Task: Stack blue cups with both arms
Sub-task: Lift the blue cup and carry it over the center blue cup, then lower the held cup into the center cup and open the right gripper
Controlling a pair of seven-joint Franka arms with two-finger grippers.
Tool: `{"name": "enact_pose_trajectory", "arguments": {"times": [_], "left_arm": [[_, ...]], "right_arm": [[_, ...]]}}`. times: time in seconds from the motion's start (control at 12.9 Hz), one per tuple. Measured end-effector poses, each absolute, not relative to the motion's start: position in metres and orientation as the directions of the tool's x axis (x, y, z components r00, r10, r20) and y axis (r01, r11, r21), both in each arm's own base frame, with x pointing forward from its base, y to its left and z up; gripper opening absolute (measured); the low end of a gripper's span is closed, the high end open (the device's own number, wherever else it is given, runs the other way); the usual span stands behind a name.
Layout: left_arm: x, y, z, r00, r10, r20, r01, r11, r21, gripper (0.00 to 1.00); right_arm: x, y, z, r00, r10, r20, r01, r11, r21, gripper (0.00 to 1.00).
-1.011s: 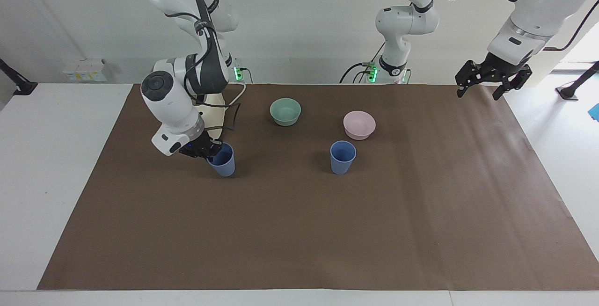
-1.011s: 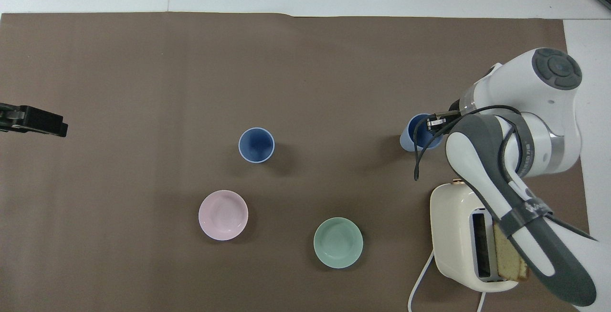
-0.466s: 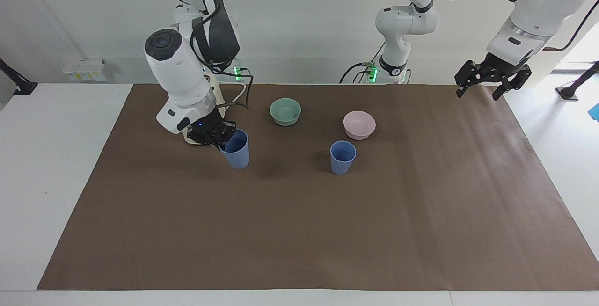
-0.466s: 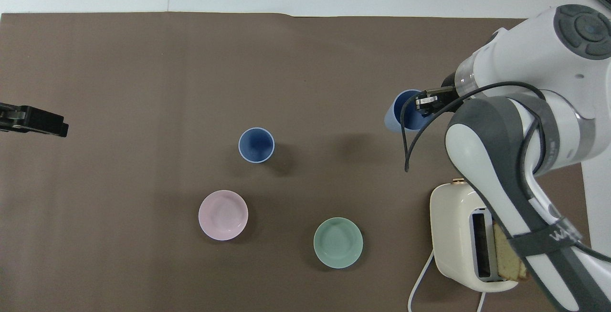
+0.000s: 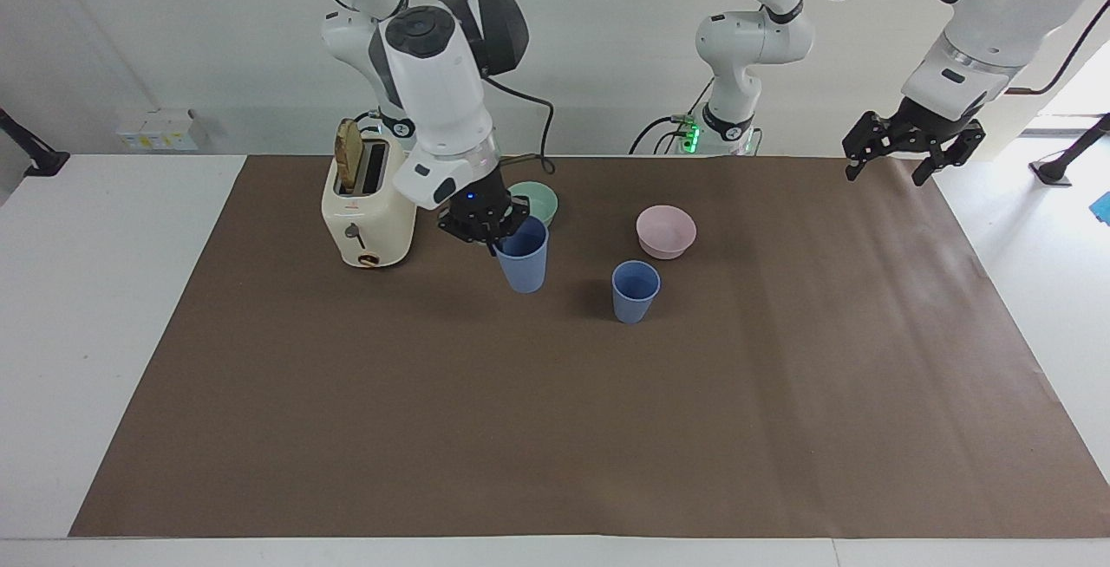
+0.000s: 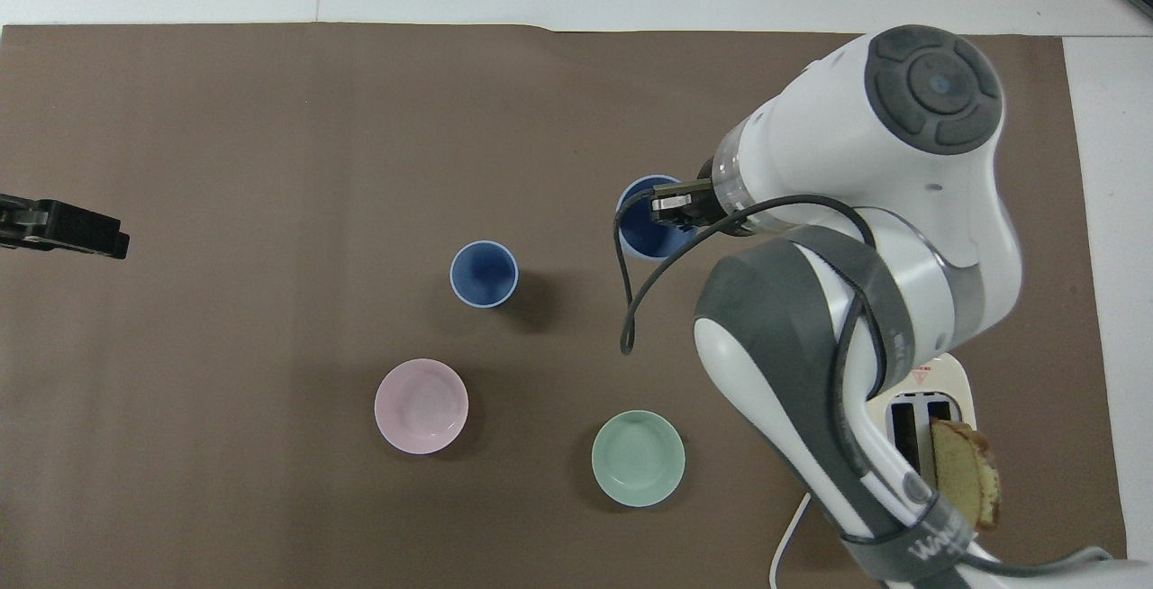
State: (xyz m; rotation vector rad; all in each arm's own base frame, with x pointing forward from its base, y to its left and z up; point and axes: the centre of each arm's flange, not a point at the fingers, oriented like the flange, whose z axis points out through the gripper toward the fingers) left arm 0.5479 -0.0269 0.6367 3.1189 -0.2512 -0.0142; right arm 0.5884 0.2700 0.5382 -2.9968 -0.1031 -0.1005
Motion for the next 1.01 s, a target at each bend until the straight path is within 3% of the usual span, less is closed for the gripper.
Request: {"name": "enact_pose_trajectory", "arguments": {"times": [0.39, 1.01], "left_arm": [[0.548, -0.028, 0.637, 0.987, -0.162, -0.008, -0.161, -0.987, 0.013, 1.00], [0.548, -0.029, 0.637, 0.987, -0.164, -0.008, -0.163, -0.986, 0.013, 1.00]], "right_arm": [[0.562, 0.347, 0.547, 0.995, 0.060, 0.076, 0.073, -0.983, -0.170, 0.04], [0.569, 0.416, 0.492, 0.997, 0.061, 0.052, 0.071, -0.975, -0.212, 0.04]]}}
